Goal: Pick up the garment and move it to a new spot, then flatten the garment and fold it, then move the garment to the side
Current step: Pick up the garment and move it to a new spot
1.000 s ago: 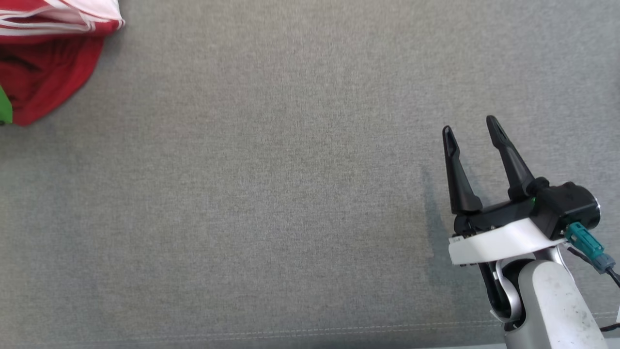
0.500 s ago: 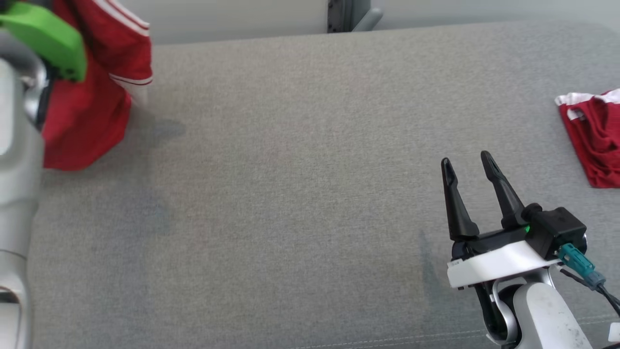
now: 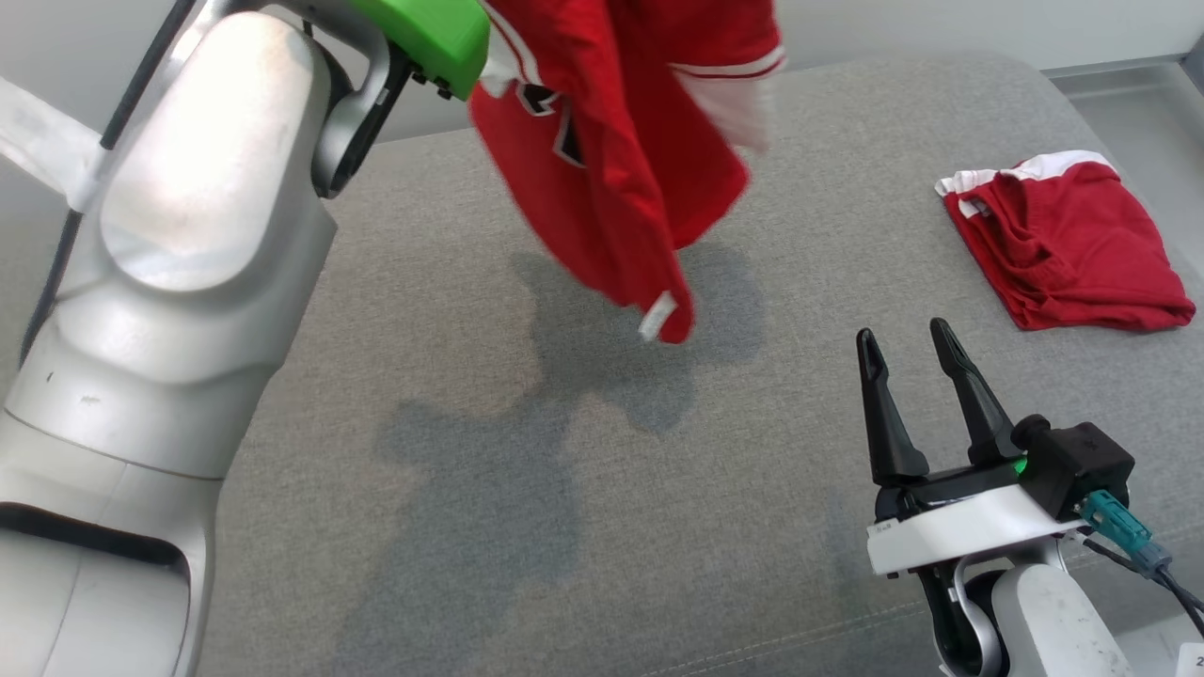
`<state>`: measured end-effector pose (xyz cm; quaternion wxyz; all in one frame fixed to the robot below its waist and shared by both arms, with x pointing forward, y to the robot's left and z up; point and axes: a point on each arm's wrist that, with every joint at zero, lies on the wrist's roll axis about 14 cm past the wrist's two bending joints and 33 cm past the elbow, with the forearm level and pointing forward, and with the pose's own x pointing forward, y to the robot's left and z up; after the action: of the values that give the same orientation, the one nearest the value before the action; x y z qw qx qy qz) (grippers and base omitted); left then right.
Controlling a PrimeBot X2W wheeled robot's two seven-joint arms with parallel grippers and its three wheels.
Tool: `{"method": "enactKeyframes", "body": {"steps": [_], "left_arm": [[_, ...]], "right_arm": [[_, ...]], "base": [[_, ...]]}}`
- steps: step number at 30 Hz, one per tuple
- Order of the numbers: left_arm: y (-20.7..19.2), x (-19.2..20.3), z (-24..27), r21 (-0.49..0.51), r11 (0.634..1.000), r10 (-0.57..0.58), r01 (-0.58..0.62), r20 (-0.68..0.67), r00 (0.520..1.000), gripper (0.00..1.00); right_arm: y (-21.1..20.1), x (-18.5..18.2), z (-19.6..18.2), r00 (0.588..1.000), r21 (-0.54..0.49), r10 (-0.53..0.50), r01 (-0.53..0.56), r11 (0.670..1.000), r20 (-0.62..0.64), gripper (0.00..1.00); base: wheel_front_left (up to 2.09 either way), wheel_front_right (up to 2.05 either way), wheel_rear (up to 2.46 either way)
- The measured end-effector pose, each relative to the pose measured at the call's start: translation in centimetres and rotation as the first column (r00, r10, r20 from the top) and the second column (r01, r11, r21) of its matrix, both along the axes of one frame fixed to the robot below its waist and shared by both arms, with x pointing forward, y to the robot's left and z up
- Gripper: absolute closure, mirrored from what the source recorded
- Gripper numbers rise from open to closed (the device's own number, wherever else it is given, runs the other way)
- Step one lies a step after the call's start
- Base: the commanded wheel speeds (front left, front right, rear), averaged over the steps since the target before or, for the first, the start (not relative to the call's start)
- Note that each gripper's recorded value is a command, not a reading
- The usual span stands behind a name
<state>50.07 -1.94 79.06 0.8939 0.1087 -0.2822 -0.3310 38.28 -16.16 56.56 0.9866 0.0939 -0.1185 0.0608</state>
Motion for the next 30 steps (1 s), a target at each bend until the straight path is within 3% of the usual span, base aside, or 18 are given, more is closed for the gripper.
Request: {"method": "enactKeyframes", "body": {"steps": [5,10,18,22,27,28,30], "left_arm": [[-2.8,-0.3,-1.6,-0.089,0.992,-0.096,0.087,-0.094,0.991,1.0],[-1.3,2.4,-11.5,-0.14,0.99,-0.053,0.003,-0.354,0.934,1.0],[4.1,2.9,-27.8,-0.073,0.968,0.127,-0.239,-0.682,0.721,1.0],[6.8,2.7,-31.8,-0.021,0.942,0.207,-0.334,-0.749,0.63,1.0],[9.3,2.4,-34.2,0.016,0.908,0.274,-0.419,-0.779,0.564,1.0],[9.6,2.3,-34.5,0.022,0.905,0.28,-0.426,-0.783,0.555,0.89],[10.2,2.0,-35.0,0.03,0.896,0.293,-0.442,-0.789,0.541,0.55]], "right_arm": [[-1.2,-0.5,-0.3,0.999,0.005,-0.037,0.037,0.999,-0.005,0.0],[-1.6,0.0,-1.4,0.998,0.011,-0.047,0.047,0.999,-0.034,0.0],[-1.7,1.0,-2.6,0.996,0.01,-0.051,0.052,0.999,-0.068,0.0],[-1.7,1.4,-3.1,0.996,0.0,-0.049,0.049,0.999,-0.078,0.0],[-1.2,1.8,-3.7,0.995,-0.009,-0.036,0.035,0.999,-0.094,0.0],[-1.1,1.9,-3.7,0.995,-0.01,-0.033,0.032,0.999,-0.095,0.0],[-1.0,1.9,-3.8,0.995,-0.012,-0.029,0.028,1.0,-0.096,0.0]], "base": [[0.0,0.0,0.0],[0.0,0.0,0.0],[0.0,0.0,0.0],[0.0,0.0,0.0],[0.0,0.0,0.0],[0.0,0.0,0.0],[0.0,0.0,0.0]]}}
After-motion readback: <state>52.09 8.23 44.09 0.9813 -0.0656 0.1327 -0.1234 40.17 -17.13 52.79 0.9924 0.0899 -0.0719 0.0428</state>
